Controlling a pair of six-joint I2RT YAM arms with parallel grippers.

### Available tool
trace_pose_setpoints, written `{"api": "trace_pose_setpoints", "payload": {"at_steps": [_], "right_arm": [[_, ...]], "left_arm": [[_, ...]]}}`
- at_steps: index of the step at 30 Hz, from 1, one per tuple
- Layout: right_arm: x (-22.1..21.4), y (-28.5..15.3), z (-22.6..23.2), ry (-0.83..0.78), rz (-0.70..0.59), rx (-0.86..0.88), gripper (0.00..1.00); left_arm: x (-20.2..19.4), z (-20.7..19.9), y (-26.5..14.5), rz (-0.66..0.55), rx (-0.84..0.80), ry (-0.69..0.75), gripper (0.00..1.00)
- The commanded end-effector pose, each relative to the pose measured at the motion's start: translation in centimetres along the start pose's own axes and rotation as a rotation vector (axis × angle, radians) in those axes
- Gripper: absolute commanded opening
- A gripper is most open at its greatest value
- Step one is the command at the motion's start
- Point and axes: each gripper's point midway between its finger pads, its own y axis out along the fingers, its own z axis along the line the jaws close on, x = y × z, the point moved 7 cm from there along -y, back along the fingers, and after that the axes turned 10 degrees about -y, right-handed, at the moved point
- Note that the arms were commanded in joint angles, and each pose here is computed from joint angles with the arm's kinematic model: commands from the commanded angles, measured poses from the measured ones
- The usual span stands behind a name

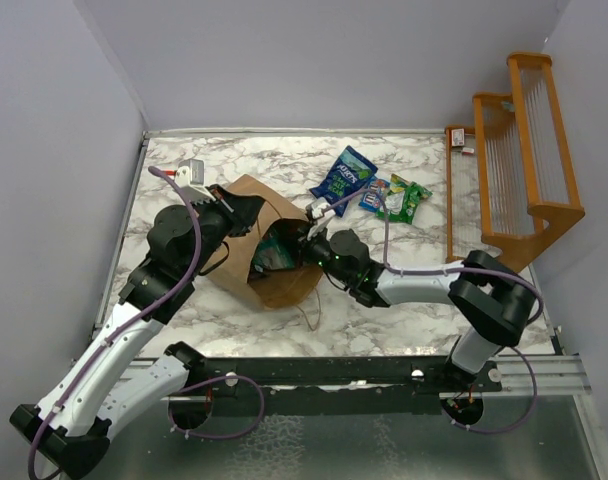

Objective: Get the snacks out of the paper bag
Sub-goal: Take out the snack from the paper bag.

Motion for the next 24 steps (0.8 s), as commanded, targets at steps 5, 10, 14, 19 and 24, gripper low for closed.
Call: {"api": "trace_pose_setpoints", "payload": {"at_steps": [5, 10, 14, 19, 24], "right_arm": [[1.4, -2.9, 0.8, 0.033, 0.008, 0.069, 0.01], [0.4, -4.3, 1.5, 0.058, 0.064, 0.153, 0.01], [-0.6, -5.5, 1.6, 0.064, 0.131, 0.167, 0.01], [-3.8, -6.4, 0.5, 0.115, 0.210, 0.065, 0.01], [-6.1, -6.0, 0.2, 0.155, 0.231, 0.022, 0.05]], "left_arm": [[1.0, -0.4, -0.2, -0.062, -0.008, -0.020, 0.00], [0.9, -0.4, 0.6, -0.048, 0.020, -0.034, 0.00], [0.9, -0.6, 1.0, -0.044, 0.012, -0.041, 0.00], [0.9, -1.0, 1.3, -0.038, -0.016, -0.047, 0.00], [0.6, -1.4, 1.8, -0.010, -0.045, -0.058, 0.00]]}}
